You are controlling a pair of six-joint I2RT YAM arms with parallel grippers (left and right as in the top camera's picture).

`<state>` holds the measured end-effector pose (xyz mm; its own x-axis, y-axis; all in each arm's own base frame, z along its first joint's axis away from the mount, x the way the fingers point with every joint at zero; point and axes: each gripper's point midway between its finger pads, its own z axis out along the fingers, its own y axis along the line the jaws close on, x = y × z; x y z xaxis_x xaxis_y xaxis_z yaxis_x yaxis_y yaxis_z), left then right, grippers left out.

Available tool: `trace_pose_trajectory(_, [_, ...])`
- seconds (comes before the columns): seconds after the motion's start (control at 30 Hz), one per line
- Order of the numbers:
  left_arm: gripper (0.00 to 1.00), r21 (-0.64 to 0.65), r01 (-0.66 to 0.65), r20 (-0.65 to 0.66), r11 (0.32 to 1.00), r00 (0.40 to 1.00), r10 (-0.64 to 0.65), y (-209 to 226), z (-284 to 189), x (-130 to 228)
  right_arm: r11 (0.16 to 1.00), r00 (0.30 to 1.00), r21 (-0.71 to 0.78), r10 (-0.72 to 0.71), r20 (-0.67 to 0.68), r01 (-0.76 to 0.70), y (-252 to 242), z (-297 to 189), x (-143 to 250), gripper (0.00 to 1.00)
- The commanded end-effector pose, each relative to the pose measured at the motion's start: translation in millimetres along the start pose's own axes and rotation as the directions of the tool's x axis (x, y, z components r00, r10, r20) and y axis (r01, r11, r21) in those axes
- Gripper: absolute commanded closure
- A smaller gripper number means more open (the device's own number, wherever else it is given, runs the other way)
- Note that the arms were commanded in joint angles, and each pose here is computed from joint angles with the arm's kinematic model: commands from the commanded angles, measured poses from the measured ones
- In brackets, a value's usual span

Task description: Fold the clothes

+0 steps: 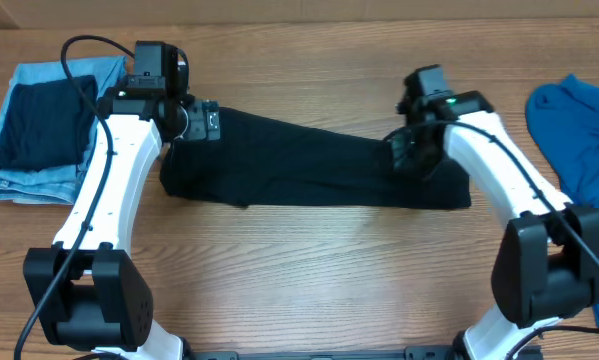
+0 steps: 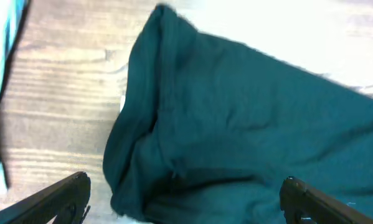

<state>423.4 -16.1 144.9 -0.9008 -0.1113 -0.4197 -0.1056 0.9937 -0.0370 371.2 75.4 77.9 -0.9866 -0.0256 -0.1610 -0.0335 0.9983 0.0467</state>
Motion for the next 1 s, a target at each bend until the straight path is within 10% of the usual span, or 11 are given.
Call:
trace_pose_trajectory(0.0, [0.0,0.038,0.011,0.057,0.999,0.998,-0.013,-4.9,-9.9,-14.8,0.988,0.988,-0.007,0.153,0.005,-0.153,-37.2,-3.4,-4.3,0.96])
trace_pose_trajectory(0.13, [0.0,0.152,-0.067,0.052,0.986,0.997,0.06,-25.4,-12.0,-12.4,0.976,0.978,-0.073,0.208,0.002,-0.207,-51.2,-4.6,-7.0,0.96])
trace_pose_trajectory(0.27, [0.27,0.287,-0.343,0.033,0.894,0.937,0.349,-67.6,-17.4,16.9,0.975,0.976,-0.073,0.213,0.033,-0.211,-58.3,-4.2,-14.6,0.96])
trace_pose_trajectory(0.43, [0.96,0.085,-0.544,-0.141,0.835,0.823,0.55,-78.2,-18.2,64.1,0.979,0.98,-0.074,0.196,0.042,-0.193,-58.7,0.3,-18.5,0.96])
trace_pose_trajectory(0.67, [0.96,0.19,-0.759,-0.226,0.622,0.583,0.78,-100.6,1.5,133.5,0.979,0.98,-0.074,0.196,0.047,-0.192,-58.8,0.2,-19.8,0.96])
trace_pose_trajectory(0.8, [0.96,0.19,-0.785,-0.237,0.59,0.547,0.803,-90.6,31.2,157.4,0.979,0.979,-0.075,0.195,0.051,-0.191,-58.8,0.2,-21.0,0.96])
trace_pose_trajectory(0.97, [0.7,0.129,-0.807,-0.24,0.576,0.539,0.808,-81.3,43.4,156.3,0.979,0.979,-0.076,0.196,0.054,-0.191,-58.8,0.1,-21.6,0.96])
